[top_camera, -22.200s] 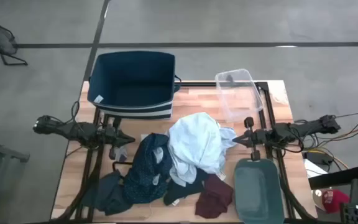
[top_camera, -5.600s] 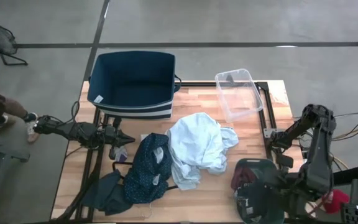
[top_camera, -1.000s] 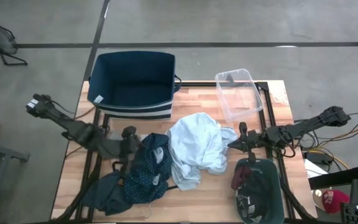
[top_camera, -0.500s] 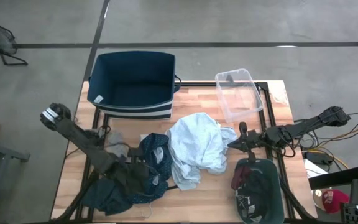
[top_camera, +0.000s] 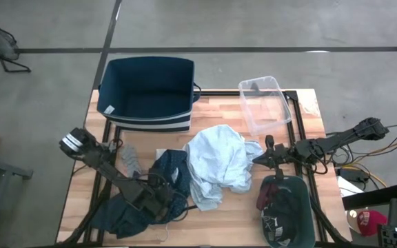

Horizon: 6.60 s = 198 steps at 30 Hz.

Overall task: Pick & Place Cloths
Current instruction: Put the blue shirt into the laundry organizer

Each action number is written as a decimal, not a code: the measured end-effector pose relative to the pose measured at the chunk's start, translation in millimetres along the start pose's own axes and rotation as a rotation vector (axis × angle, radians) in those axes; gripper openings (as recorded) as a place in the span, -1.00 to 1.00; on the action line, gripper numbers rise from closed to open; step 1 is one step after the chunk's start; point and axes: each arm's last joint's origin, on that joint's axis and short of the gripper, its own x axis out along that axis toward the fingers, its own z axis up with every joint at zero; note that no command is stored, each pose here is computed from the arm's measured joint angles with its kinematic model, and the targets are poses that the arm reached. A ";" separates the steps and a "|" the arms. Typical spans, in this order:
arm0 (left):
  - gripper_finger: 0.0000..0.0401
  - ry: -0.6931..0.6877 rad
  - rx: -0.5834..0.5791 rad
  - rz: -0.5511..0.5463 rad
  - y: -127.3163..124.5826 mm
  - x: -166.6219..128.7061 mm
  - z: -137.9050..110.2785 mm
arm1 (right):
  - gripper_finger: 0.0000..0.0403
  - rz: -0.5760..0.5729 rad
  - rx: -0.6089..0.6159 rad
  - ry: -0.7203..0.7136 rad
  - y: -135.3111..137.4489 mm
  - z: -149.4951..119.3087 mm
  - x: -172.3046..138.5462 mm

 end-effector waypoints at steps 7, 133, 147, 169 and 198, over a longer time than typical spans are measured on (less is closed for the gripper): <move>-0.58 -0.020 -0.031 -0.018 -1.2 2.6 3.7 | -0.96 0.000 0.018 0.000 0.0 0.0 0.0; 0.17 0.083 -0.163 0.446 188.1 -155.0 93.5 | -0.96 -0.002 0.015 0.008 -0.1 -0.6 0.0; 0.17 0.172 -0.049 0.430 102.1 -106.1 32.6 | -0.96 -0.001 0.015 0.009 -0.1 -0.6 0.0; -0.08 0.349 0.019 0.690 141.8 -59.6 2.9 | -0.96 -0.002 0.015 0.009 -0.1 -0.7 0.0; -0.96 -0.164 -0.091 0.845 215.6 -211.5 48.9 | -0.96 -0.002 0.015 0.009 -0.2 -0.7 0.0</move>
